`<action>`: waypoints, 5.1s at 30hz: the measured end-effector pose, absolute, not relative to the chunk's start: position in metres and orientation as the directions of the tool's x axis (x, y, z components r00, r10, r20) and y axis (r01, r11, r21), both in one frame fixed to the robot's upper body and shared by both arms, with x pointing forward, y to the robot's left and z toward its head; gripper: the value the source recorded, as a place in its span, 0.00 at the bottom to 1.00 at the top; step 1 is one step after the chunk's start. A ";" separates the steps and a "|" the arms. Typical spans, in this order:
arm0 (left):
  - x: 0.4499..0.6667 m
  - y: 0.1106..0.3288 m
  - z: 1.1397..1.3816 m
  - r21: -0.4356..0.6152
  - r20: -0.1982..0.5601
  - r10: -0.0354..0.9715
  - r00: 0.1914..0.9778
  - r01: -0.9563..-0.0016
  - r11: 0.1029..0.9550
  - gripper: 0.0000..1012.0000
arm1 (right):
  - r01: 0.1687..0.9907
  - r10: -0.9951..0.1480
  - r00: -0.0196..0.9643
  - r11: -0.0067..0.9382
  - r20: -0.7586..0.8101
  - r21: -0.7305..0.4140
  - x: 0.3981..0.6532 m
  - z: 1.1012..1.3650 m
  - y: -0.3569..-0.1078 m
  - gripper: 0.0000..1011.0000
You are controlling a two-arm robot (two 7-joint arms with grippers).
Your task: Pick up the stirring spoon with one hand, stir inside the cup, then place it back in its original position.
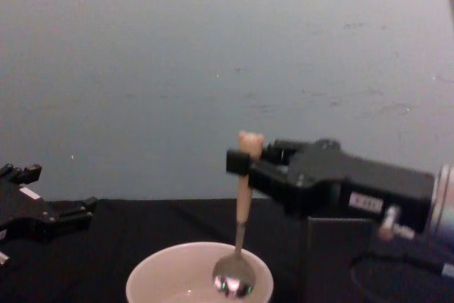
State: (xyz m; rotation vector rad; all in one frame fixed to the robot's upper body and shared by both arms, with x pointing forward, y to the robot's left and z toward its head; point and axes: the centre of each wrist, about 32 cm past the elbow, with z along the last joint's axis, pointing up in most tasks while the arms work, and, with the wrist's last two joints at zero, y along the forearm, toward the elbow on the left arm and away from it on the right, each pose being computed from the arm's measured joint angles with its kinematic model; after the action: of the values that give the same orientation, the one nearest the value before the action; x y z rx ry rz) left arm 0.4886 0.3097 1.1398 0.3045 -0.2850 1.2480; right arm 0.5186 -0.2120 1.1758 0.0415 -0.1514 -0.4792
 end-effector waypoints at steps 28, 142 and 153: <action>0.489 0.310 1.140 0.070 0.374 0.880 0.292 -0.955 0.287 0.99 | 0.472 -0.508 0.819 0.861 0.266 0.190 0.511 1.238 -0.258 0.21; 0.489 0.310 1.140 0.070 0.374 0.880 0.292 -0.955 0.287 0.99 | 0.634 -0.631 0.768 0.773 0.110 0.008 0.514 1.173 -0.274 0.99; 0.489 0.310 1.140 0.070 0.374 0.880 0.292 -0.955 0.287 0.99 | 0.763 -0.785 0.609 0.619 0.116 0.185 0.516 1.201 -0.283 0.99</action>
State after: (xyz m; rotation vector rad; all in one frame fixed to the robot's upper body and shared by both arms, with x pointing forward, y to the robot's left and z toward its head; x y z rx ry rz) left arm 0.4886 0.3096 1.1398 0.3044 -0.2850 1.2479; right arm 0.5162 -0.2830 1.2012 0.1215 -0.1929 -0.8965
